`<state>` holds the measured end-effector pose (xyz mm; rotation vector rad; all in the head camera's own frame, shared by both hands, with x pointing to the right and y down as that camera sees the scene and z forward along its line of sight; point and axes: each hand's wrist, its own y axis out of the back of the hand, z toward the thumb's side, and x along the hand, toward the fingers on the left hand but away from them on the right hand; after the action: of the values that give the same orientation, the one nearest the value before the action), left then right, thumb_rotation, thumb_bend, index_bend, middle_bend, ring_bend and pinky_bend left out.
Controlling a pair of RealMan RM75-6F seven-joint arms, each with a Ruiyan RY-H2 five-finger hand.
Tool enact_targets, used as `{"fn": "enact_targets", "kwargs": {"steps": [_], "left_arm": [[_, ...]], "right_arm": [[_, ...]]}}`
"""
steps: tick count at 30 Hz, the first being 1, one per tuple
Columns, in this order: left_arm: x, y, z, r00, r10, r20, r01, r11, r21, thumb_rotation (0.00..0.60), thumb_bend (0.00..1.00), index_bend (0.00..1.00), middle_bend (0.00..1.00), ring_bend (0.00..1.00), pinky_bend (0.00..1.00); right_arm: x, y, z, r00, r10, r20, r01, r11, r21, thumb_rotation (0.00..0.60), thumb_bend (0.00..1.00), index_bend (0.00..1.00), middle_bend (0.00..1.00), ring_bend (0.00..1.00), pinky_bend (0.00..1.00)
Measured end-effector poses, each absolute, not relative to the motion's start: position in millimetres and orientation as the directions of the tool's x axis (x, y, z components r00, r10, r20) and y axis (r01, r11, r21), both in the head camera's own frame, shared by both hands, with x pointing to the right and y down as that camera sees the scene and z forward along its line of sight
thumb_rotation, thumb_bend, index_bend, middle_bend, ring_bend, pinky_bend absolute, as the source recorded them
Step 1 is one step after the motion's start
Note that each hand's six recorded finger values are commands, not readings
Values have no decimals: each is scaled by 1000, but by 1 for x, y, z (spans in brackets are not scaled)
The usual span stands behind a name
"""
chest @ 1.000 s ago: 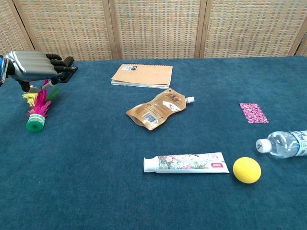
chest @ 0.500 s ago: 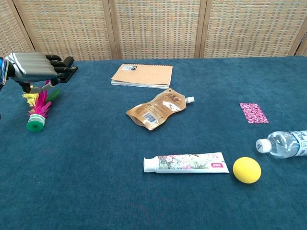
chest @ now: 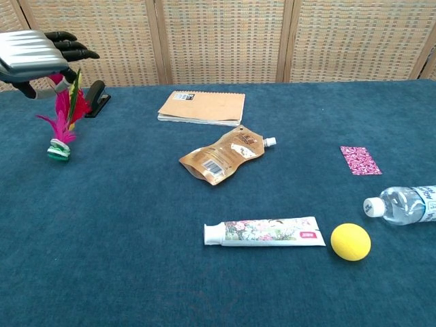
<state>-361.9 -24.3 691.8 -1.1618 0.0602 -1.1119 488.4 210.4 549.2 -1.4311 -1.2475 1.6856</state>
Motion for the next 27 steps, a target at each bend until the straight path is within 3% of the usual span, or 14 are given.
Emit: {"fn": "enact_targets", "kwargs": {"steps": [10, 18, 27], "left_arm": [[-365, 0, 667, 584, -728, 359, 641, 142, -754, 600, 498, 795, 0, 0, 0], [-372, 28, 673, 555, -761, 335, 621, 111, -776, 600, 498, 795, 0, 0, 0], [-366, 45, 678, 573, -749, 333, 599, 105, -793, 600, 497, 794, 0, 0, 0]], "right_arm": [[486, 212, 547, -227, 885, -406, 137, -383, -913, 600, 0, 0, 0, 0, 0], [484, 212, 546, -214, 887, -408, 141, -385, -912, 600, 0, 0, 0, 0, 0], [479, 214, 540, -195, 897, -397, 148, -373, -916, 600, 0, 0, 0, 0, 0]]}}
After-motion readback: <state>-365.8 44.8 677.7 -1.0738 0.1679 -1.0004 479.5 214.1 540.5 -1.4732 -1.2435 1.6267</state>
